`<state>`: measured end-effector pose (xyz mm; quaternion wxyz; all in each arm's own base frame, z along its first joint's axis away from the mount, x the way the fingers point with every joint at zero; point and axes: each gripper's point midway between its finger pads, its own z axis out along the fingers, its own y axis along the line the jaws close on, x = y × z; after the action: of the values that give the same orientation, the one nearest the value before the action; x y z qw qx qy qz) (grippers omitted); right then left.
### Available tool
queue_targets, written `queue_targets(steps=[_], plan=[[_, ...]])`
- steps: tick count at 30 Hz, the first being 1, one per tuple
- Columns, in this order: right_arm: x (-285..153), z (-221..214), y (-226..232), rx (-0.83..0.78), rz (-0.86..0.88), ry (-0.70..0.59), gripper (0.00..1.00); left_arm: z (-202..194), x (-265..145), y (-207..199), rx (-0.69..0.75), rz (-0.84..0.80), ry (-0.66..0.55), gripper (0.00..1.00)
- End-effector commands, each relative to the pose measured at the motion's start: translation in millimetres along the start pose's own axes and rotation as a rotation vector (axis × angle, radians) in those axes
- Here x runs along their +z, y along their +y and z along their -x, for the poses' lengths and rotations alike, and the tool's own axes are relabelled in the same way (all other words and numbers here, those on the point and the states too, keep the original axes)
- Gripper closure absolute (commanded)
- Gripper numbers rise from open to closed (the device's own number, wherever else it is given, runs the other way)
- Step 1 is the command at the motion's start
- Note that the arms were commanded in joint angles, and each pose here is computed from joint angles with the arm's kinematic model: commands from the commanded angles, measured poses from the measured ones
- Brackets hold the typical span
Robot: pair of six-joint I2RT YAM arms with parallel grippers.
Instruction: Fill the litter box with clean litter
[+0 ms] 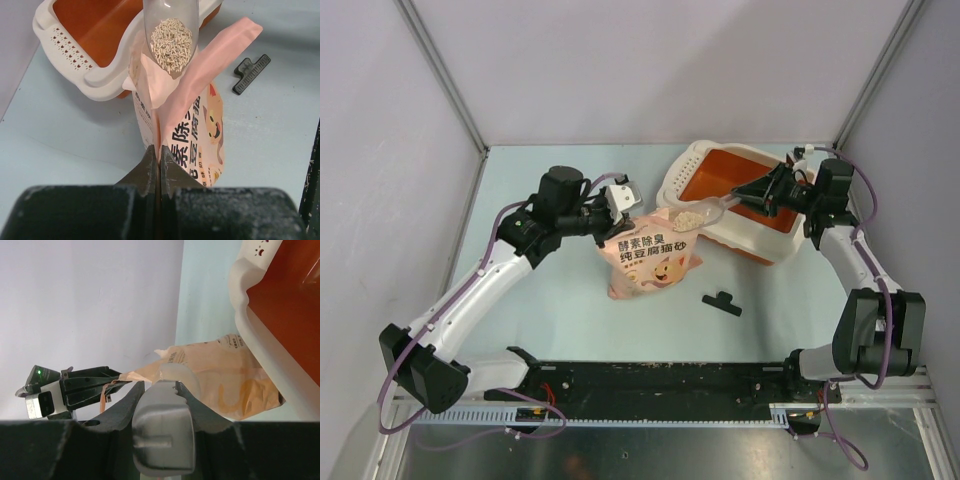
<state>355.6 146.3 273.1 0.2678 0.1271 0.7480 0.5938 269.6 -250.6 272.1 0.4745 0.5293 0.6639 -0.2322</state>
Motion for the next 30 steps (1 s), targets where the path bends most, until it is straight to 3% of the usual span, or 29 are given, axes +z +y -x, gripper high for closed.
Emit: queue_targets(steps=[1,7,20,30], plan=[[0,2,1,0.011,0.039,0.028,1.0,29,-9,11,0.072,0.038,-0.067,1.0],[0,9,-2,0.073,0.05,0.007,1.0,27,-9,9,0.074,0.031,-0.065,1.0],[-20,45,14,0.037,0.129,-0.079,1.0,11,-3,6,0.064,0.022,-0.032,1.0],[-49,115,-5,-0.002,0.127,-0.233,1.0,5,1,7,0.064,0.022,-0.016,1.0]])
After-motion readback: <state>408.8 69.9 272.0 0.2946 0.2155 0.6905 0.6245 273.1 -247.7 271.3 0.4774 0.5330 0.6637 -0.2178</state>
